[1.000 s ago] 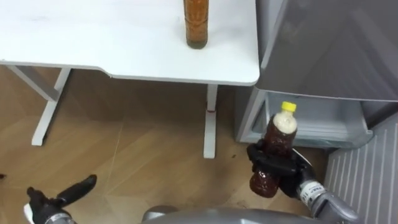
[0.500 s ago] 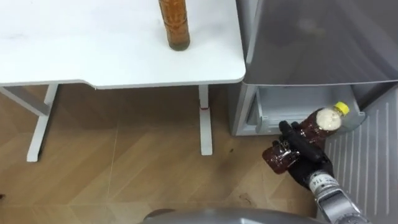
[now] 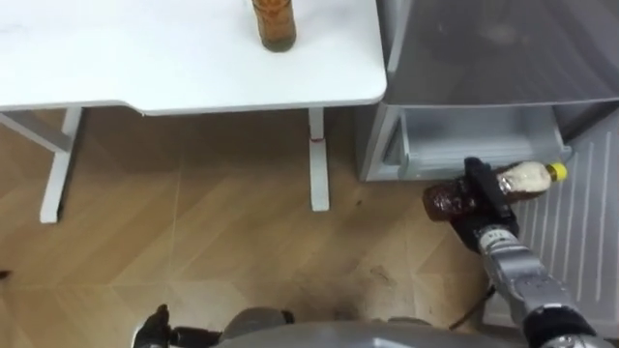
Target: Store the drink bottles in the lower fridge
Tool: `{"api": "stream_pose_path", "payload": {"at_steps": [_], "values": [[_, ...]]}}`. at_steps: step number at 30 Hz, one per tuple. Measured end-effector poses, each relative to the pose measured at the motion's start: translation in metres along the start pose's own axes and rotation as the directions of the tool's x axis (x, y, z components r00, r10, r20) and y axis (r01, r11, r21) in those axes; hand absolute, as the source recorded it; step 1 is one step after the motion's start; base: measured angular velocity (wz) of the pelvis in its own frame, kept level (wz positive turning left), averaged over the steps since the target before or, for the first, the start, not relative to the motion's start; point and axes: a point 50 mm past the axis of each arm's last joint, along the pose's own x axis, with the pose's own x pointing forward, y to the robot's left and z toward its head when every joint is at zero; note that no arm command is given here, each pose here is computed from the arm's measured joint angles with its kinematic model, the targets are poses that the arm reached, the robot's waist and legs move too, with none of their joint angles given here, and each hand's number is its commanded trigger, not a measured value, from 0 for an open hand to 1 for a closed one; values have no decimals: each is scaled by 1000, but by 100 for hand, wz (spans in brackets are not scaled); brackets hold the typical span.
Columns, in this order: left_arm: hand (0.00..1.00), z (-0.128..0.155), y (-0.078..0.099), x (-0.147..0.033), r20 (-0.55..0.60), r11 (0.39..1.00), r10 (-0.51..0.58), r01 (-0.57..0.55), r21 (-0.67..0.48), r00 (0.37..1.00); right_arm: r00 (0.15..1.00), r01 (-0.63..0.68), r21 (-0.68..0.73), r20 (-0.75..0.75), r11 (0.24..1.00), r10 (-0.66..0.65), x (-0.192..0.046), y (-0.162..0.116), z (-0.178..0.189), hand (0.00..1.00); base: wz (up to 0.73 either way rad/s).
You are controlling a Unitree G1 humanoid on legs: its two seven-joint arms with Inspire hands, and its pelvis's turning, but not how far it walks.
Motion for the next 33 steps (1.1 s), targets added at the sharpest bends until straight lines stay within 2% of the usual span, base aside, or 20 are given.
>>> {"api": "stream_pose_path", "payload": {"at_steps": [2,5,10,14,21,29,33], "values": [[0,6,-2,1,15,1000,-16,16,23,1000,1000,-8,56,25,998,7,5,10,7,100,16],[0,13,-4,2,31,996,-36,34,77,999,999,-3,53,51,999,0,11,20,20,100,12],[0,30,10,6,52,993,-44,38,113,998,996,1,93,92,996,-10,18,40,44,100,14],[0,42,19,8,68,987,-28,17,162,997,993,-43,79,115,996,34,20,59,57,100,11],[0,65,19,9,124,983,-26,3,184,992,984,-135,72,124,988,125,23,99,63,100,9],[0,74,19,9,150,981,-25,-5,192,988,975,-147,47,174,988,137,19,113,86,100,6],[0,80,20,9,161,981,-26,-6,193,987,968,-185,21,179,983,178,18,133,90,100,3]]}}
